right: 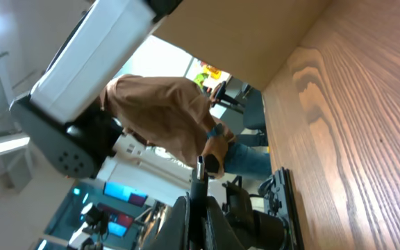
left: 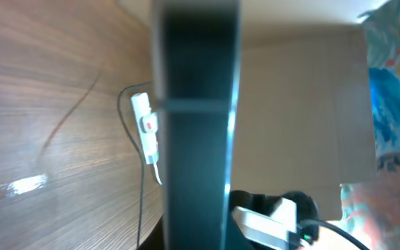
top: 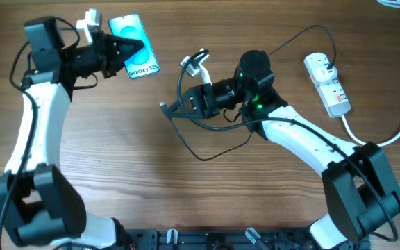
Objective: Plug charger to phone and switch on socket
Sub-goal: 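Move the held plug with the right gripper toward the phone's bottom port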
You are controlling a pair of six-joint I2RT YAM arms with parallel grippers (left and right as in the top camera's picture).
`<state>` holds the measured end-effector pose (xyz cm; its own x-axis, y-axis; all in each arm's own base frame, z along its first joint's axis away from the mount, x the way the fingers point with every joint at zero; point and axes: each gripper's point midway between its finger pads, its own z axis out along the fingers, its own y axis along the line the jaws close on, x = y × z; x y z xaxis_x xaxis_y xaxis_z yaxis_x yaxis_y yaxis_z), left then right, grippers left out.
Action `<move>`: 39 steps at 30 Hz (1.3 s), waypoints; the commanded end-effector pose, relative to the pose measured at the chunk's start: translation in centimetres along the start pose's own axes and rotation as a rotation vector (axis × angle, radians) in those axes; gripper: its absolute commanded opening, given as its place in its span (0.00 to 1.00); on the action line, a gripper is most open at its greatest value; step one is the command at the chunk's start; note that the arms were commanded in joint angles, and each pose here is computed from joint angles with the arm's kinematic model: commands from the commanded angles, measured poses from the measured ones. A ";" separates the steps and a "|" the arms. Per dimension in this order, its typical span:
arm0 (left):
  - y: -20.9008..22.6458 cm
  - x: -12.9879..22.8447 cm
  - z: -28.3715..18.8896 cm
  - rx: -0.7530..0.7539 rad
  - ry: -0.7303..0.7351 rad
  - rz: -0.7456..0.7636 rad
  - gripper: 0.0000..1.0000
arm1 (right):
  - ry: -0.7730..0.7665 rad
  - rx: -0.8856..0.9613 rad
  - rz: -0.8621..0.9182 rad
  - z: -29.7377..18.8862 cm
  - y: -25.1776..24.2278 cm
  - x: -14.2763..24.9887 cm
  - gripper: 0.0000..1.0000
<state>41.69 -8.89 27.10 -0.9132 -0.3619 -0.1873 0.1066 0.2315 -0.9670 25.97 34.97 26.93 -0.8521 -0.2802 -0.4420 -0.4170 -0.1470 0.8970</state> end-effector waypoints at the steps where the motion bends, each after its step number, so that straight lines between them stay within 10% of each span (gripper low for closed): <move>1: -4.3 1.3 -0.8 0.038 -0.001 0.108 0.04 | -0.034 0.004 -0.039 0.1 0.9 -0.9 0.04; 39: -5.8 3.2 2.3 0.048 0.063 0.048 0.04 | -0.275 0.050 0.070 -1.2 0.5 -5.2 0.04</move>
<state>39.89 -13.28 30.47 -0.9244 -0.3129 -0.2181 0.1496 0.2285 -0.9620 30.56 35.40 28.49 -0.9328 -0.0336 -0.3587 -0.3555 -0.0767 0.9315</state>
